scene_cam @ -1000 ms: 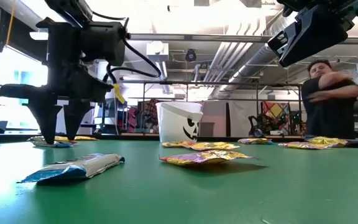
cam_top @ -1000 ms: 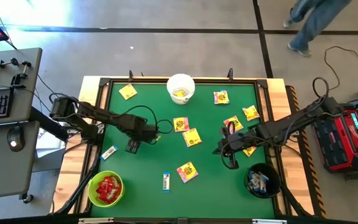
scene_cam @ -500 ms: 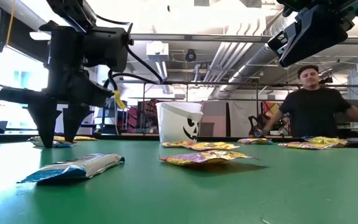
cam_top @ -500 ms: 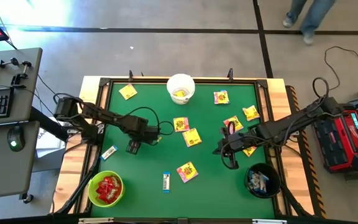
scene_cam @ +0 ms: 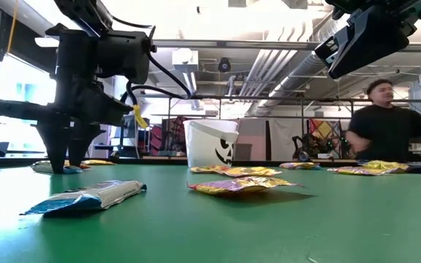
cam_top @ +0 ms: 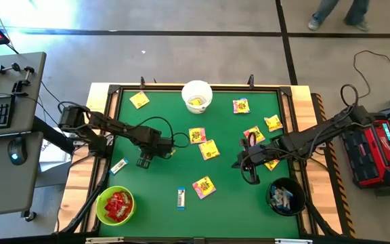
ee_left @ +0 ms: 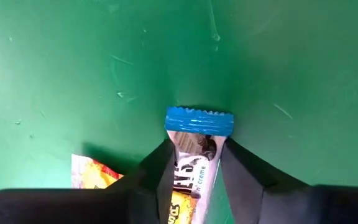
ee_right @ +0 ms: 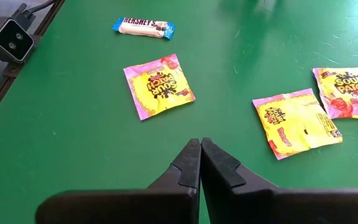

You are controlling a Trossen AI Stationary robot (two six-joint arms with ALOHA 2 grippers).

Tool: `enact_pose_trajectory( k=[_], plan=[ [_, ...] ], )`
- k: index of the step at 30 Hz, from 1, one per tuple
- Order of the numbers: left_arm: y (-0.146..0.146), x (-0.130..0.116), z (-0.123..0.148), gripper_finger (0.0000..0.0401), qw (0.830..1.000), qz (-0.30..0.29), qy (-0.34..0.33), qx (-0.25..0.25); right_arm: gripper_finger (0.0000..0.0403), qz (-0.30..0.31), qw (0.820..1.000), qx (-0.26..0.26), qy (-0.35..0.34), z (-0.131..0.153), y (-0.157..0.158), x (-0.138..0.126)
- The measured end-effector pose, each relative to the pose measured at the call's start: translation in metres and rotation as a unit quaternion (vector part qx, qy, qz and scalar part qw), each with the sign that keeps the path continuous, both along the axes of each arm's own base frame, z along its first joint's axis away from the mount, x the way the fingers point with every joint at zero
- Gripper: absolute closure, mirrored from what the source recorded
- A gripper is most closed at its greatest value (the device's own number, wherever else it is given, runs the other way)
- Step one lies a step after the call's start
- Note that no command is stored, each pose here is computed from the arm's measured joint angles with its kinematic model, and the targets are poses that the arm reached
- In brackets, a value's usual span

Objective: Sort candy by brand, put in halloween buckets
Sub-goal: Put the white candy into the black bucket

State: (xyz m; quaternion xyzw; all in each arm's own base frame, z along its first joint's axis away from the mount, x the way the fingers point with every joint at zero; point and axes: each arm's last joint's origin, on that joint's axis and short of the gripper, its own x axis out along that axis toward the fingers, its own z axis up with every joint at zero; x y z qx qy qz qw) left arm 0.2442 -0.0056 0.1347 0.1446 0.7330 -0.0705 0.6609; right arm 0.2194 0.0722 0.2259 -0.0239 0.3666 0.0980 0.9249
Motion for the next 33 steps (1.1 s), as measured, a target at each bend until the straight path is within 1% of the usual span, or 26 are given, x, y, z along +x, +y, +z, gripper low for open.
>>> enact_pose_trajectory(
  k=[5, 7, 9, 11, 15, 19, 25, 30, 33],
  plan=[
    [-0.004, 0.007, 0.006, 0.0302, 1.0, -0.009, -0.007, 0.004, 0.0403, 0.0, 1.0, 0.0, 0.002, 0.0, 0.0, 0.0],
    [-0.006, 0.014, 0.01, 0.0303, 0.999, -0.009, -0.032, -0.001, 0.0403, -0.002, 1.0, -0.002, 0.014, -0.002, 0.0, -0.002],
    [-0.007, 0.017, 0.013, 0.0304, 0.999, -0.003, -0.04, -0.005, 0.0403, -0.006, 1.0, -0.004, 0.029, -0.004, -0.001, -0.004],
    [-0.008, 0.017, 0.014, 0.0305, 0.999, 0.003, -0.04, -0.018, 0.0403, -0.009, 1.0, -0.003, 0.029, -0.004, -0.001, -0.004],
    [-0.01, 0.025, 0.015, 0.0312, 0.996, 0.014, -0.074, -0.045, 0.0403, -0.011, 1.0, -0.001, 0.02, -0.003, -0.001, -0.002],
    [-0.012, 0.03, 0.016, 0.0322, 0.992, 0.022, -0.103, -0.07, 0.0402, -0.034, 0.999, -0.013, 0.011, -0.003, 0.0, -0.001],
    [-0.014, 0.034, 0.017, 0.0338, 0.988, 0.028, -0.122, -0.087, 0.0402, -0.054, 0.998, -0.015, 0.035, -0.015, 0.006, 0.004],
    [-0.014, 0.034, 0.017, 0.0353, 0.988, 0.042, -0.123, -0.088, 0.0402, -0.078, 0.995, -0.047, 0.052, -0.029, 0.014, 0.008],
    [-0.015, 0.034, 0.017, 0.0366, 0.987, 0.054, -0.124, -0.088, 0.0402, -0.087, 0.993, -0.055, 0.054, -0.036, 0.017, 0.011]
  ],
)
